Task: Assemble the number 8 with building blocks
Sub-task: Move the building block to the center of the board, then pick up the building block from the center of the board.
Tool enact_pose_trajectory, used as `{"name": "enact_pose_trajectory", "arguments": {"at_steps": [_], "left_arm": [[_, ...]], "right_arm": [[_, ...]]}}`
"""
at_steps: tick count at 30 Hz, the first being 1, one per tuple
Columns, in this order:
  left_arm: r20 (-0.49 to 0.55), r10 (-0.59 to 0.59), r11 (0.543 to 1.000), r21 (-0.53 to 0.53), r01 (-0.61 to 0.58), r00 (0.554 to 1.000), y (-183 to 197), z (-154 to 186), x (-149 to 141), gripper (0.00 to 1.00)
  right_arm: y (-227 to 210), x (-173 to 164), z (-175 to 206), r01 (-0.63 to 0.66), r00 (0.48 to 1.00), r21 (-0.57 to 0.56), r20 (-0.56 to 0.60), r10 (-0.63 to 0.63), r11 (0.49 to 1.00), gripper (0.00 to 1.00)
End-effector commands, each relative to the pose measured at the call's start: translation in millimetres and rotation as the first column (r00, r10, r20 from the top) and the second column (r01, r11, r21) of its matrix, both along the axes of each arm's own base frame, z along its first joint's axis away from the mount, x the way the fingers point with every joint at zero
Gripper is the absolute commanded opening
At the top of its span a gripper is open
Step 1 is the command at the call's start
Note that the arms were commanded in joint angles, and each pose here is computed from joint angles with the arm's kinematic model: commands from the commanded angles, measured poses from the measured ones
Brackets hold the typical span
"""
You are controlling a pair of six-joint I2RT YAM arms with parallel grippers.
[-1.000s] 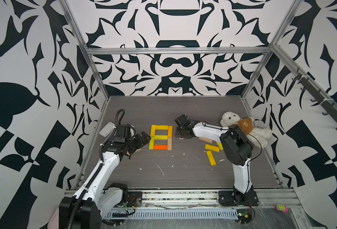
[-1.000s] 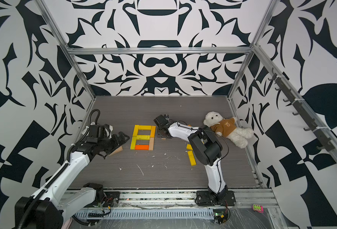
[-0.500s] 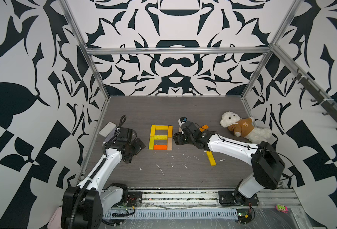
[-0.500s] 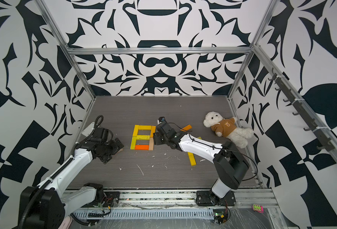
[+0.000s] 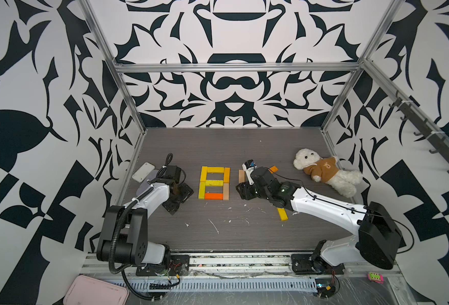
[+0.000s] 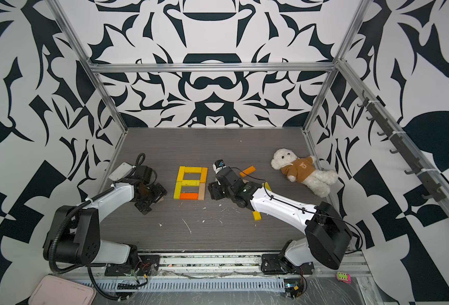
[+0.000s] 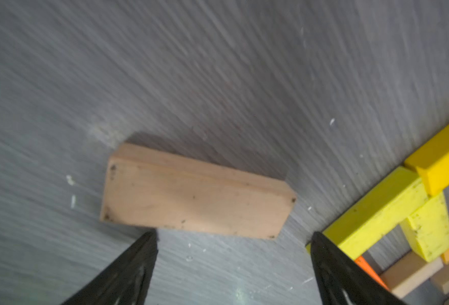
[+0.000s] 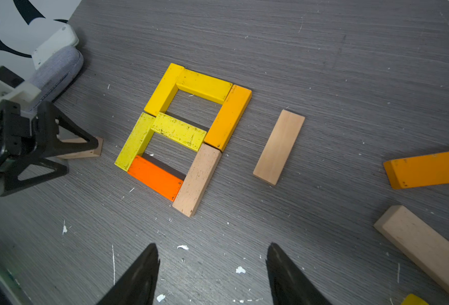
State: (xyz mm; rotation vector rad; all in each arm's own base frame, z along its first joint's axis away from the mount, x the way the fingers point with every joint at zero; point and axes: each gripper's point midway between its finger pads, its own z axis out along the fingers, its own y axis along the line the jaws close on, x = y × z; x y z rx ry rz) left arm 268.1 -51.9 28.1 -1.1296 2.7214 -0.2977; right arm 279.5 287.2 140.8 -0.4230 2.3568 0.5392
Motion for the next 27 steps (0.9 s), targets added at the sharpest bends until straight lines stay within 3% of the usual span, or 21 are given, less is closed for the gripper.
{"name": "enact_pose_trajectory", "arguments": {"at_steps": [1, 8, 19, 27], "left_arm": [[0.019, 0.028, 0.999, 0.046, -0.029, 0.999, 15, 1, 12, 0.93], [0.013, -0.009, 0.998, 0.062, 0.008, 1.0, 23, -3, 23, 0.86], [-0.035, -0.07, 0.997, 0.027, 0.071, 0.997, 14, -22, 24, 0.49], [-0.044, -0.13, 0.99, 0.051, 0.132, 0.991, 10, -24, 17, 0.41]], "right_arm": [[-1, 0, 5, -0.004, 1.0, -0.004, 0.025, 0.004, 1.0, 0.68], [-6, -1, 2, 0.008, 1.0, -0.028, 0.02, -0.007, 1.0, 0.67], [-22, -5, 1, 0.05, 0.998, -0.049, 0.03, -0.048, 0.998, 0.67], [-30, -9, 2, 0.067, 0.997, -0.047, 0.037, -0.066, 0.997, 0.67]]}}
